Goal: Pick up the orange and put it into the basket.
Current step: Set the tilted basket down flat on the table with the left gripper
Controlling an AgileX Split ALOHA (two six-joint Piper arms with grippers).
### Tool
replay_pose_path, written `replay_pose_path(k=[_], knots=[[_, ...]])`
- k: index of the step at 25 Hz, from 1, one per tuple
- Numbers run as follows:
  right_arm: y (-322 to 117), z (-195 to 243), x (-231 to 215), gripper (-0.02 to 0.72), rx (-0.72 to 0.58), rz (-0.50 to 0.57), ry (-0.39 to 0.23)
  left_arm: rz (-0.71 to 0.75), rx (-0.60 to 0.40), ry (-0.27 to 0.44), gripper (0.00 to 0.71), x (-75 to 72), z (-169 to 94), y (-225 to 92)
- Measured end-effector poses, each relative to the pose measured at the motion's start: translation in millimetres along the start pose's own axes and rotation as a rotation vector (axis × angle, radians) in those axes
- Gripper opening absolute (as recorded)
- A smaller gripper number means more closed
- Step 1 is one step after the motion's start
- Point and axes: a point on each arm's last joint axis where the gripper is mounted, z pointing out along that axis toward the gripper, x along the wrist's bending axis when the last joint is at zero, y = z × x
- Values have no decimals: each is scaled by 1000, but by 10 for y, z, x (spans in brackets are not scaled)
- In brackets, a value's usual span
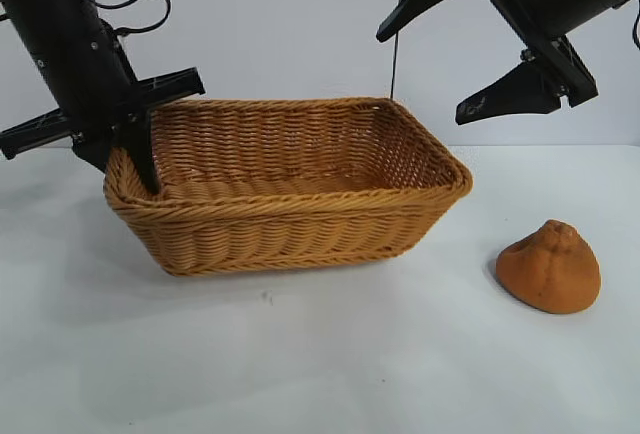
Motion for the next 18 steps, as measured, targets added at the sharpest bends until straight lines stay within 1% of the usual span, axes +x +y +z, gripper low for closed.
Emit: replay_pose_path(k=[2,6,11,15,18], knots=[[0,0,0,652,0,0,0,47,15,-18,85,-20,24,11],[0,0,0,652,0,0,0,102,21,-15,85,-11,56,17],[0,0,0,652,0,0,0,99,57,0,85,39,227,33],[0,0,0,652,0,0,0,86,99,18,85,108,447,44],[0,0,0,652,0,0,0,82,98,18,85,130,519,50]])
